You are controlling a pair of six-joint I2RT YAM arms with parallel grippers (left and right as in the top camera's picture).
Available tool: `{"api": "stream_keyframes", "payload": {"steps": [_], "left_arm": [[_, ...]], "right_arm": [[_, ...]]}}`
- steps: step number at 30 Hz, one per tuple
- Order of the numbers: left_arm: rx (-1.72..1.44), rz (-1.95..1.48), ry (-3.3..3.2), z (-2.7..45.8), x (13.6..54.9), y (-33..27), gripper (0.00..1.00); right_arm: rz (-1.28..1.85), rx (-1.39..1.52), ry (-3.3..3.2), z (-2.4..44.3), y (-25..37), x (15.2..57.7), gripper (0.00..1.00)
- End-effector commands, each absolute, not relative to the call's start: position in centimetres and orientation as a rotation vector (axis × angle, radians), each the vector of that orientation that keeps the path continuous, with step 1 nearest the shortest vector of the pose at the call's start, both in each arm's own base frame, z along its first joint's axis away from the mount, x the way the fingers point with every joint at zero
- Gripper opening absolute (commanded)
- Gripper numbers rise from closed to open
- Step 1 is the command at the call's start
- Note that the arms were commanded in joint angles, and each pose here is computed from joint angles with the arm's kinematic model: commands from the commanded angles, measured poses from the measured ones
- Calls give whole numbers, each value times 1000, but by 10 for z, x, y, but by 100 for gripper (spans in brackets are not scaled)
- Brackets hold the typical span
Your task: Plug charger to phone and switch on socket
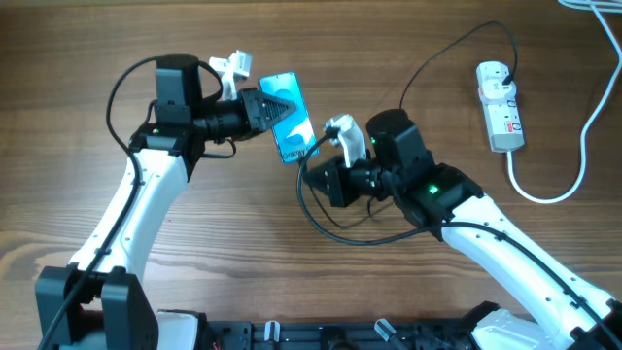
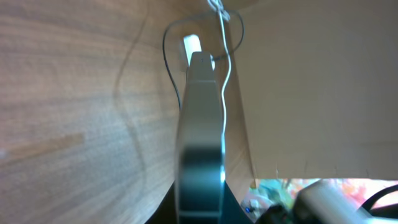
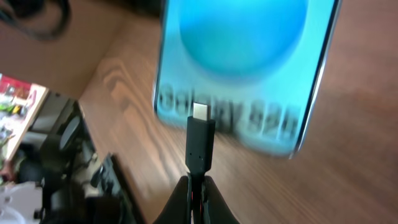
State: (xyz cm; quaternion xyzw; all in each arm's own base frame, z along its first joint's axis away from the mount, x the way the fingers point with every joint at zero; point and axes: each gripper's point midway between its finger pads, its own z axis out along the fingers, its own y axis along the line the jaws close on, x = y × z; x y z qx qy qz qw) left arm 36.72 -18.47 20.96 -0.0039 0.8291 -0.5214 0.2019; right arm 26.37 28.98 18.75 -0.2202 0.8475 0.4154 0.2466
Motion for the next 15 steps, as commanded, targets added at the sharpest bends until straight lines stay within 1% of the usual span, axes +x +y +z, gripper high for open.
{"api": "stream_keyframes", "payload": {"steps": [1, 4, 8, 10, 15], "left_arm": [[94, -1532, 2279, 223, 357, -195, 4], [102, -1545, 2276, 224, 356, -195, 4], [110, -1511, 2236, 228, 365, -191, 4], [112, -1510, 2233, 229, 365, -191, 4], [111, -1510, 2234, 229, 365, -191, 4]], "right_arm": [[1074, -532, 2283, 195, 286, 279, 5], [1071, -520, 2294, 194, 285, 279, 5], [1056, -511, 2448, 170, 274, 259, 5], [1121, -574, 2441, 173, 279, 249, 5], [1179, -610, 2411, 179, 285, 245, 5]]}}
